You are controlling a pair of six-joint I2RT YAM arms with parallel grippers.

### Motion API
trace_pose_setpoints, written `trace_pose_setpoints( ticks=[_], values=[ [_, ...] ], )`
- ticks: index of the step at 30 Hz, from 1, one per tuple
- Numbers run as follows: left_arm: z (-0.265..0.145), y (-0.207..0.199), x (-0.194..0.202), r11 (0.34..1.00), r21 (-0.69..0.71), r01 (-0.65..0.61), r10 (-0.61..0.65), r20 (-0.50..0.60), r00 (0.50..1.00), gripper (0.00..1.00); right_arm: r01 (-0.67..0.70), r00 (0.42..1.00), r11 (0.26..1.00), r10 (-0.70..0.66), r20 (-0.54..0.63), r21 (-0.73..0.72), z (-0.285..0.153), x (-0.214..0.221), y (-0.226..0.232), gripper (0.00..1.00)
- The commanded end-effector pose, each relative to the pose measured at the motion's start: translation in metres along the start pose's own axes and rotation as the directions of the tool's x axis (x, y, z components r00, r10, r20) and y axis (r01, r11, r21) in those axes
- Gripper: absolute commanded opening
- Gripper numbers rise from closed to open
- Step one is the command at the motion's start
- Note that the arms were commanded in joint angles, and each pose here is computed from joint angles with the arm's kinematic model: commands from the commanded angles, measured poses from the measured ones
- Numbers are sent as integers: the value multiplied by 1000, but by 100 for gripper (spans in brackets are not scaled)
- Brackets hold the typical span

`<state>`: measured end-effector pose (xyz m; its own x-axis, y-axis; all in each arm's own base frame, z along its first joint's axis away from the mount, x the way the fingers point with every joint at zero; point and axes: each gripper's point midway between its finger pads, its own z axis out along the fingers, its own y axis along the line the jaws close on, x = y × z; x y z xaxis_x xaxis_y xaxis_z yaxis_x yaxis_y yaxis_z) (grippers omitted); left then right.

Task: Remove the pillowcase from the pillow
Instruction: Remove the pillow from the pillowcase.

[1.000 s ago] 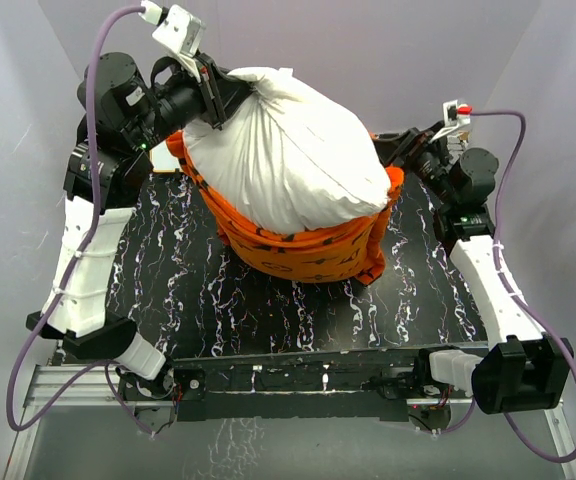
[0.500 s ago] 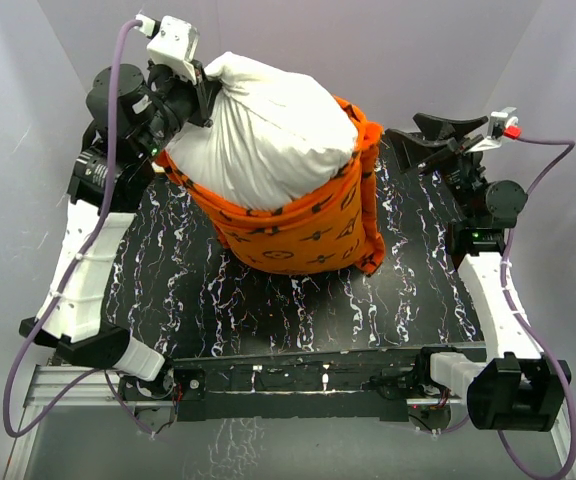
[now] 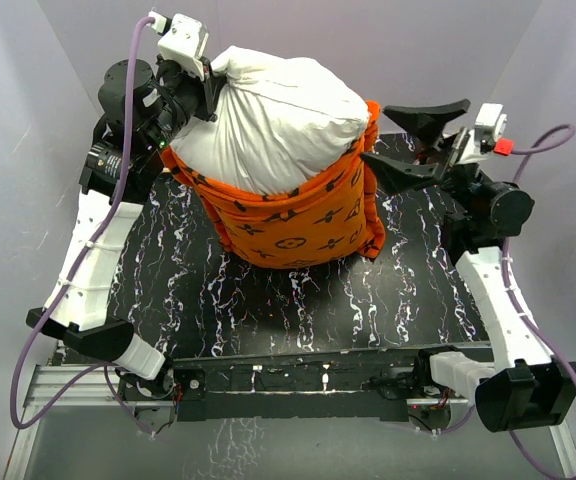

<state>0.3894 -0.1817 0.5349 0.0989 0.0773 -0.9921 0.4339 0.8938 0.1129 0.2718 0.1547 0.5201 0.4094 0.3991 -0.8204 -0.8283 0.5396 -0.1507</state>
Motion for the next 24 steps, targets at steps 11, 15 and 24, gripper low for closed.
trace_pose_setpoints(
  ticks=[11, 15, 24],
  values=[
    [-26, -11, -42, 995, 90, -44, 33, 115, 993, 0, 103, 985, 990, -115, -129, -99, 84, 38, 26, 78],
    [-52, -33, -50, 969, 217, -117, 87, 144, 986, 72, 46, 991, 989, -62, -114, -137, 95, 38, 35, 34],
    [-134, -31, -90, 934, 176, -311, 249, 304, 920, 97, 38, 991, 998, -31, -130, 47, 121, 39, 24, 8]
  ],
)
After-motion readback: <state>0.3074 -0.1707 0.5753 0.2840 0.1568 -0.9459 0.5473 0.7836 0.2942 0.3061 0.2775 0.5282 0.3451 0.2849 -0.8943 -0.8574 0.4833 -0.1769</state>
